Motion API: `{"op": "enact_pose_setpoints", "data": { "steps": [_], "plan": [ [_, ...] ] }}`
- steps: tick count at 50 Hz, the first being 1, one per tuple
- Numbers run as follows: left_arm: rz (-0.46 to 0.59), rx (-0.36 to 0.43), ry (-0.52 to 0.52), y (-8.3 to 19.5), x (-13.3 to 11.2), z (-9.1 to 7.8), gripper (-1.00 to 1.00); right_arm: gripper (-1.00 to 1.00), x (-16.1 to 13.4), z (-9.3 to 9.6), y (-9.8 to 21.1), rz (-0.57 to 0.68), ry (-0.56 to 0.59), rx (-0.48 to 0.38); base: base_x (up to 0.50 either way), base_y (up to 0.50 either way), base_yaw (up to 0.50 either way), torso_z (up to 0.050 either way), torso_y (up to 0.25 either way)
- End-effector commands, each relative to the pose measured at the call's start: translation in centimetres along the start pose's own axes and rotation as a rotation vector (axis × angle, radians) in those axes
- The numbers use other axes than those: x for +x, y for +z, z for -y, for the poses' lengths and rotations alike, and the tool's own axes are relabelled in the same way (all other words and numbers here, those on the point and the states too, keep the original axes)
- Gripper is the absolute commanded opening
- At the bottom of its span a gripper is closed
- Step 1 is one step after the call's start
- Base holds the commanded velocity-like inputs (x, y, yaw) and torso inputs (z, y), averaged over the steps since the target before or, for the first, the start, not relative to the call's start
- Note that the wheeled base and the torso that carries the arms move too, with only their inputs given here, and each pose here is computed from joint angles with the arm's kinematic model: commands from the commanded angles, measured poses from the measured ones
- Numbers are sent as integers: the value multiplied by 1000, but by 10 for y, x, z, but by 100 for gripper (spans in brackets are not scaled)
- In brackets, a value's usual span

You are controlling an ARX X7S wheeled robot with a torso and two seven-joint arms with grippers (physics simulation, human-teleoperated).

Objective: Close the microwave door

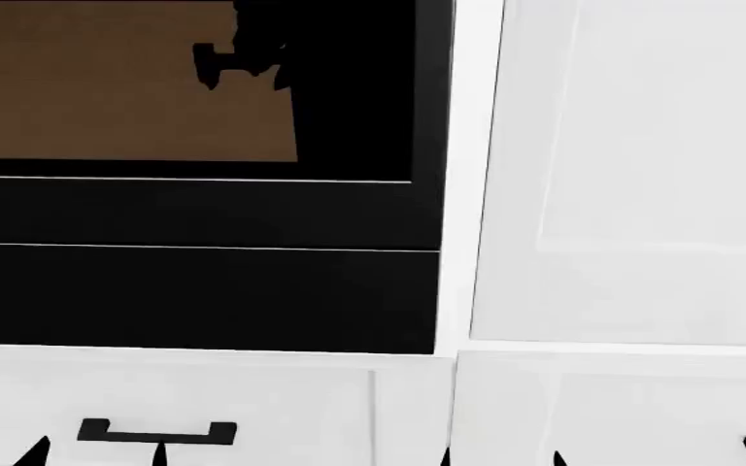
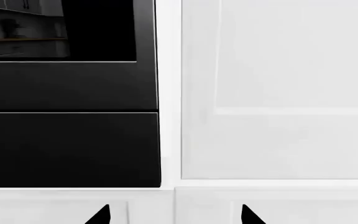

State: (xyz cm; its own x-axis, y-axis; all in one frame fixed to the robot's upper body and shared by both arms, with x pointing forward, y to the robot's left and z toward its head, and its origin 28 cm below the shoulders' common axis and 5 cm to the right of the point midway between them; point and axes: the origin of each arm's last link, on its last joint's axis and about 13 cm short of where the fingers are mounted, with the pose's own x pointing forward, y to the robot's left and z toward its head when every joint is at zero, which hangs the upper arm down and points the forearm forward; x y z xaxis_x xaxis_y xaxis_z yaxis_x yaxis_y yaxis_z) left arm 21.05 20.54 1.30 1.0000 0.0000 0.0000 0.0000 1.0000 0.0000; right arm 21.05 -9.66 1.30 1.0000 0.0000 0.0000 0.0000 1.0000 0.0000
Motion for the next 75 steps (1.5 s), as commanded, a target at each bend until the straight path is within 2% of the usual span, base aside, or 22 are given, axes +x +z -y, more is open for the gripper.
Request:
{"op": "enact_pose_setpoints", "data": {
  "steps": [1,6,19,75],
  "plan": [
    [2,-4,3,0,0,0,100,100,-1,0,0,21,19,21,0,0,0,0,0],
    [46,-18,-21,1,0,0,100,100,0,0,0,21,9,28,0,0,0,0,0],
    [46,-3,-18,1,0,1,100,100,-1,0,1,38,24,19,0,28,0,0,0],
    [48,1,-14,1,-2,1,100,100,1,-1,0,21,27,6,0,500,0,0,0]
  ]
}}
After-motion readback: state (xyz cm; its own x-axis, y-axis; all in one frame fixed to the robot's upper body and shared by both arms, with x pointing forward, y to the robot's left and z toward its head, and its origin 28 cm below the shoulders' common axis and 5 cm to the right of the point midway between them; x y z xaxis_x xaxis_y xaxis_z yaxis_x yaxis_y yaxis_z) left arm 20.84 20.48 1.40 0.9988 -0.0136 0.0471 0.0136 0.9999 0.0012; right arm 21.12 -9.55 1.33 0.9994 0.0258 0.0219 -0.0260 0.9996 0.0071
